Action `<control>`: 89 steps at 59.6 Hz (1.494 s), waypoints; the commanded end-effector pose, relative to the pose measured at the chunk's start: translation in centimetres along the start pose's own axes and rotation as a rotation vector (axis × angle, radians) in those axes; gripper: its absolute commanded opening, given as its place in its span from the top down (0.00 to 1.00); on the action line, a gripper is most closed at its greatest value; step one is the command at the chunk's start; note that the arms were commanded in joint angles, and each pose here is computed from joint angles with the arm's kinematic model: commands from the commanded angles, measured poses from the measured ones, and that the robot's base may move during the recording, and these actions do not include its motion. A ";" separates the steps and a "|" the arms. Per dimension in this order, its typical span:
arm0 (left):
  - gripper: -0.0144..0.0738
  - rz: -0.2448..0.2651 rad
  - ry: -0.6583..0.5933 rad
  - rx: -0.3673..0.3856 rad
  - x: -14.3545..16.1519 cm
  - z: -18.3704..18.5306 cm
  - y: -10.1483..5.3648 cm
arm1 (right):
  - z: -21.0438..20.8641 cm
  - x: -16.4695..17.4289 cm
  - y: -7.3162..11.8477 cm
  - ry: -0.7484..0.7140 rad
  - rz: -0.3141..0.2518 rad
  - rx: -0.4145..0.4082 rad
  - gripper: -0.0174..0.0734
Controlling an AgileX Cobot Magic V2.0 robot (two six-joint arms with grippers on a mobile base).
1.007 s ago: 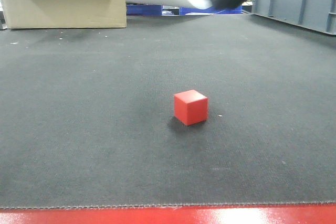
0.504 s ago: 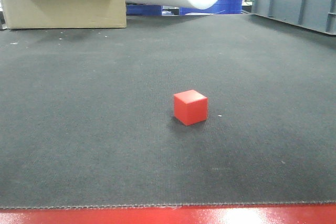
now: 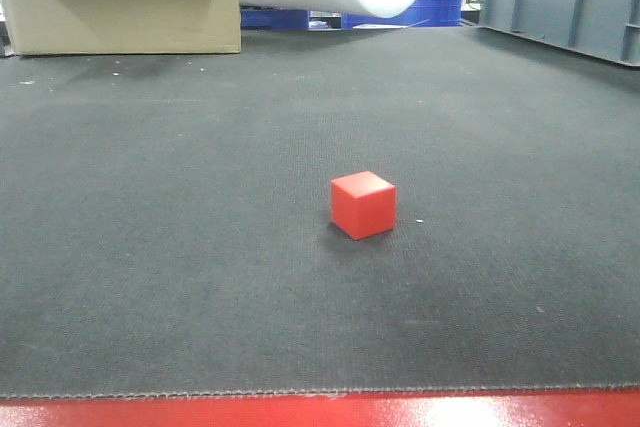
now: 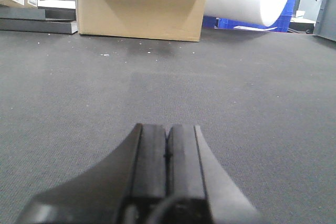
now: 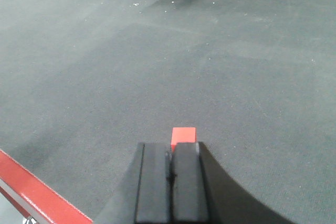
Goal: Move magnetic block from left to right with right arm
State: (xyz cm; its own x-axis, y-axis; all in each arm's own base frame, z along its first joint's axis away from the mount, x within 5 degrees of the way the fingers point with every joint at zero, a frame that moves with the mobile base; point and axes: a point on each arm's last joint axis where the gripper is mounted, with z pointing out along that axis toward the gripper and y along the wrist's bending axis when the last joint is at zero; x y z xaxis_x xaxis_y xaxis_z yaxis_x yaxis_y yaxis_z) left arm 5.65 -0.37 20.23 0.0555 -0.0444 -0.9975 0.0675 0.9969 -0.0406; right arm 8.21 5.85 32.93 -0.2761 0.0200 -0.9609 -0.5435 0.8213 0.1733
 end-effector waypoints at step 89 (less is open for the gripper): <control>0.97 -0.007 -0.095 0.008 -0.6 -0.1 0.0 | -3.0 12.3 -5.5 -0.415 -0.001 0.595 0.75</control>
State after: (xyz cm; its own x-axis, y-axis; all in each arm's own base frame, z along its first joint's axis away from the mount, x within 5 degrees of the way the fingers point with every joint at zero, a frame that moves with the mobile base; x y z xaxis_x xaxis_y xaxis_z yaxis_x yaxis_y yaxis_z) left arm 5.65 -0.37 20.23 0.0555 -0.0444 -0.9975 0.0675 0.9969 -0.0406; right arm 5.70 -0.06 19.70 -0.0045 0.1549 -0.9879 0.0159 0.9878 0.1548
